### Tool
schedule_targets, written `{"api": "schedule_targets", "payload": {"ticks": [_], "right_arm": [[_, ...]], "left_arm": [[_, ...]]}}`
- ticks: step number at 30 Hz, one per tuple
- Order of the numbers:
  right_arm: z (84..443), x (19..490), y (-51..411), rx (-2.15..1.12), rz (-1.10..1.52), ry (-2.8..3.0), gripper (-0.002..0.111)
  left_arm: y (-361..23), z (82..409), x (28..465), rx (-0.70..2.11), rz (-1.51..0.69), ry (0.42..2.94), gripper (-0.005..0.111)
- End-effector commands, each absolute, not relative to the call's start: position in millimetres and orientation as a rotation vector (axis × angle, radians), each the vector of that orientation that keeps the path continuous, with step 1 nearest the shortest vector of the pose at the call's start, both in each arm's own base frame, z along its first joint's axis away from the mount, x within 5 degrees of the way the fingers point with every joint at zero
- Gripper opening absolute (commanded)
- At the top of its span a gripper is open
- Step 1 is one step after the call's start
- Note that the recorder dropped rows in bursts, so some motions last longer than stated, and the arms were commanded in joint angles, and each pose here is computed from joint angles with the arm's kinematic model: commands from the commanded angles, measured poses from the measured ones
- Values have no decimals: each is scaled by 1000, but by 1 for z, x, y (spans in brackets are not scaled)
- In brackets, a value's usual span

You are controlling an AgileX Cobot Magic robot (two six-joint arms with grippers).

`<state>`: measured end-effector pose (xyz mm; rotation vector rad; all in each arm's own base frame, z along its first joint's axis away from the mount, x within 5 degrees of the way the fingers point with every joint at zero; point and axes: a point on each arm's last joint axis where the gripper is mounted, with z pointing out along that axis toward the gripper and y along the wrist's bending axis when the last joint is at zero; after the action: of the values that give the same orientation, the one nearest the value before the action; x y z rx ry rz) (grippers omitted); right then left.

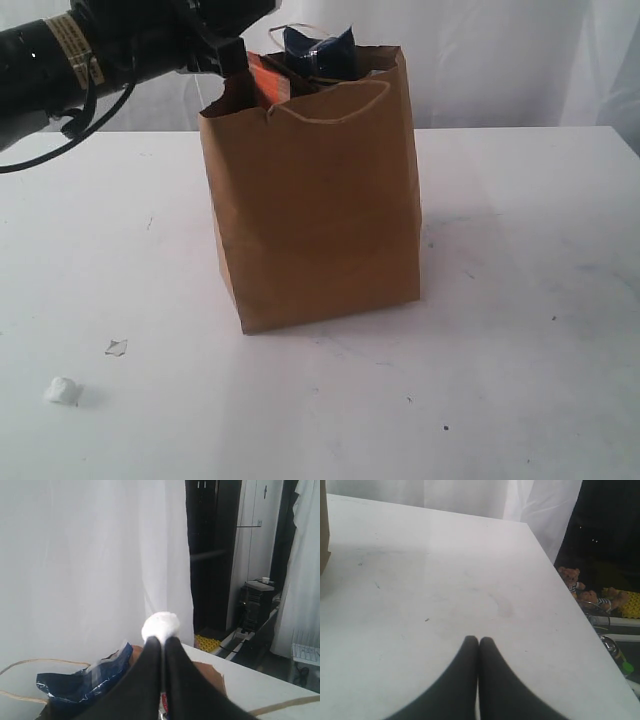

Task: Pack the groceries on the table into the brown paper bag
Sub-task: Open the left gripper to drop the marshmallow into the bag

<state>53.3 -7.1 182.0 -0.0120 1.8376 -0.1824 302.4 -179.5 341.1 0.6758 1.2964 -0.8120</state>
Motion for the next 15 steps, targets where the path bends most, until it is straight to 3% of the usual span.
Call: {"api": "schedule_targets", "payload": {"ticks": [1,8,11,15], "right_arm": [[182,53,-8,-10,-195,1831,0],[182,53,-8,-10,-195,1831,0],[182,53,-8,-10,-195,1831,0],[182,53,-8,-10,-195,1831,0]], "left_arm": [[-182,341,298,719,-816,1287,19],[-184,339,296,761,-805,1289,63],[-183,339,296,753,-809,1290,71],[-183,339,296,751,-811,1292,72]]}}
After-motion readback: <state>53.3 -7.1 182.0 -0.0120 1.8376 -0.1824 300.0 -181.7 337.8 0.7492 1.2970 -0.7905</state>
